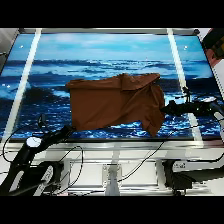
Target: Fold the clothes and pants, and hang the long-sleeved shirts on hangers.
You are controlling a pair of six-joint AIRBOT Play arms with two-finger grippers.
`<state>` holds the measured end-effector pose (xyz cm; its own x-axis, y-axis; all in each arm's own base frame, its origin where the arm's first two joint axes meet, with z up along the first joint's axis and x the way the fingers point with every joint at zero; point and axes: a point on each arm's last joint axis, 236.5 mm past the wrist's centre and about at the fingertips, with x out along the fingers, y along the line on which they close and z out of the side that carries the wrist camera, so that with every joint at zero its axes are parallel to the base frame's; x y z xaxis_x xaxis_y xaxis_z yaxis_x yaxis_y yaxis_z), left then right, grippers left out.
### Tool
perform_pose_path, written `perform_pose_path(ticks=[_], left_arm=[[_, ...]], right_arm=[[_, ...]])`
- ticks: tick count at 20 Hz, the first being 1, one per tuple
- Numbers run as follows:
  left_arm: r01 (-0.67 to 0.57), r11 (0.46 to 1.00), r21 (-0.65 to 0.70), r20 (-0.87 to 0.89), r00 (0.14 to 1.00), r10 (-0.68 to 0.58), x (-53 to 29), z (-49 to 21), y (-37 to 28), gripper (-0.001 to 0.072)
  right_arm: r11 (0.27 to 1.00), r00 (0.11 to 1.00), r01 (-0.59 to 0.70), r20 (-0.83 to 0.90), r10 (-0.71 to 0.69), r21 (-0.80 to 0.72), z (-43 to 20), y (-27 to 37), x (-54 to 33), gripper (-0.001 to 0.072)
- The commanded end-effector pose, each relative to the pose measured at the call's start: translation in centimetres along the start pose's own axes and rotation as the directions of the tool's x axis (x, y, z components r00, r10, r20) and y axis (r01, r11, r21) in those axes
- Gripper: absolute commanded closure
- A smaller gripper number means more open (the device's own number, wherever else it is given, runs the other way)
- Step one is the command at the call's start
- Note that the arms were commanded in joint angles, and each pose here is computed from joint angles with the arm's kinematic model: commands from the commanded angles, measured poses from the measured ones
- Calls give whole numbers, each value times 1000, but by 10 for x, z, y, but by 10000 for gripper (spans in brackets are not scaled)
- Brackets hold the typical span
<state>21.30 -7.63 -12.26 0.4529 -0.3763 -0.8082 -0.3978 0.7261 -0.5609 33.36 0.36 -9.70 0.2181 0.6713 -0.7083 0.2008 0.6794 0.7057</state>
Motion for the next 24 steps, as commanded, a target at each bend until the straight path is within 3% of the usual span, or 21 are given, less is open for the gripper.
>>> perform_pose_path(ticks=[1,4,8,13,16,18,21,24], left_arm=[[11,1000,3,47,999,-11,1,10,-4,549],[19,999,40,25,999,-20,3,3,-10,678],[74,994,77,46,996,-78,-2,14,-34,687],[184,931,314,325,901,-288,-82,115,-141,687],[202,884,422,547,720,-426,-175,176,-206,687],[208,854,477,667,547,-506,-250,199,-239,687],[208,817,538,775,259,-577,-361,202,-261,687],[208,781,589,785,80,-614,-429,175,-262,688]], right_arm=[[1000,1000,-13,-8,13,2,-2,3,0,698],[999,998,-40,-43,40,2,-10,10,-1,698],[995,994,-84,-78,80,-46,-23,34,-15,699],[963,990,5,138,34,-270,-8,95,-78,699],[898,931,19,335,144,-439,2,177,-137,699],[835,860,37,443,253,-549,-6,245,-186,699],[737,690,176,616,380,-652,-36,340,-270,699],[653,500,344,720,481,-675,-84,408,-339,699]])
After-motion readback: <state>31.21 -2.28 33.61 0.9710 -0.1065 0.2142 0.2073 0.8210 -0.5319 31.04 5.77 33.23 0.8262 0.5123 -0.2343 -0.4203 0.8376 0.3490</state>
